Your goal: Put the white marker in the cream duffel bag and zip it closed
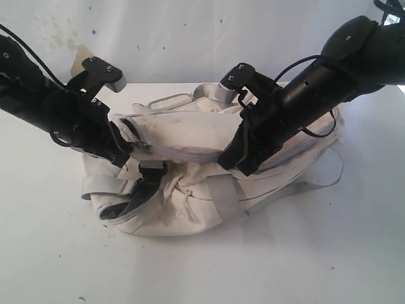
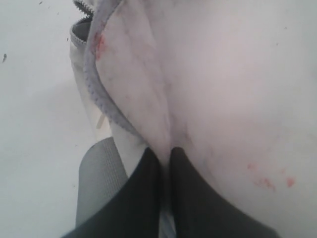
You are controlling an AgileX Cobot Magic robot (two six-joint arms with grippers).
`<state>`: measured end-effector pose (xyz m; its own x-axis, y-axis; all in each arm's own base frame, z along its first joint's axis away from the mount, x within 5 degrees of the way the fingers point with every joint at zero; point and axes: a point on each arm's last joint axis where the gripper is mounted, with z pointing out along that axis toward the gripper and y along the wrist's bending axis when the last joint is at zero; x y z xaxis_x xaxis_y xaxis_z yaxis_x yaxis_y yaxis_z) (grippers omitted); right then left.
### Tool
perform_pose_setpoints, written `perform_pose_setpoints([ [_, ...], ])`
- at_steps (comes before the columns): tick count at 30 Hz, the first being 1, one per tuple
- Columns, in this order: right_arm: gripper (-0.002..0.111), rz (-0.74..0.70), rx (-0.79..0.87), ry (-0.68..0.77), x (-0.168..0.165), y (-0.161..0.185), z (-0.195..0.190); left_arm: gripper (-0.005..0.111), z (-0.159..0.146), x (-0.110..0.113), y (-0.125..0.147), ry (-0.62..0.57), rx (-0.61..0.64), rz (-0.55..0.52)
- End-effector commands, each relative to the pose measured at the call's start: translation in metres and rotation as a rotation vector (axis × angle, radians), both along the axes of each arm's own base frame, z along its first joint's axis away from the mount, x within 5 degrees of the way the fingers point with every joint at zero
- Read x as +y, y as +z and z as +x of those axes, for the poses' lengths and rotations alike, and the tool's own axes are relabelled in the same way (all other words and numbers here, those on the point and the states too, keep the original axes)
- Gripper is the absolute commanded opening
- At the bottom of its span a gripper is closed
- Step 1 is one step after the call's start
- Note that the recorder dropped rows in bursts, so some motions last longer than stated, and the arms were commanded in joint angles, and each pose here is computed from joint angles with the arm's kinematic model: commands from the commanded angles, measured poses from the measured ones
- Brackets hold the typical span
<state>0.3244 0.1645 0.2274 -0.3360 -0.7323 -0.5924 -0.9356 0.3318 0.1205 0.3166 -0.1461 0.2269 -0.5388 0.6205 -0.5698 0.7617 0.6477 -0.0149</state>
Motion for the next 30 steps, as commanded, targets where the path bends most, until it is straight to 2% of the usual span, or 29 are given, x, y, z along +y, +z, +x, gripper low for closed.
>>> perform_pose_setpoints([
  [1,0.000,-0.066,-0.014,0.025,-0.007,-0.003,0.000,0.000,0.013,0.019,0.007,0.086,-0.090,0.027],
  [7,0.000,-0.068,-0.029,0.016,-0.008,-0.003,0.002,0.000,0.027,0.049,0.010,0.207,-0.134,0.020],
  [16,0.000,-0.132,-0.101,-0.092,-0.015,-0.005,0.013,0.000,0.043,0.085,0.019,0.341,-0.208,0.010],
  [22,0.000,-0.118,-0.166,-0.173,-0.016,-0.002,0.022,0.000,0.049,0.096,0.023,0.432,-0.246,-0.021],
  [27,0.000,-0.083,-0.213,-0.295,-0.017,0.002,0.030,0.000,0.048,0.095,0.022,0.432,-0.240,-0.022],
  [30,0.002,-0.063,-0.212,-0.314,-0.016,0.003,0.031,0.009,0.048,0.095,0.022,0.432,-0.238,-0.022],
])
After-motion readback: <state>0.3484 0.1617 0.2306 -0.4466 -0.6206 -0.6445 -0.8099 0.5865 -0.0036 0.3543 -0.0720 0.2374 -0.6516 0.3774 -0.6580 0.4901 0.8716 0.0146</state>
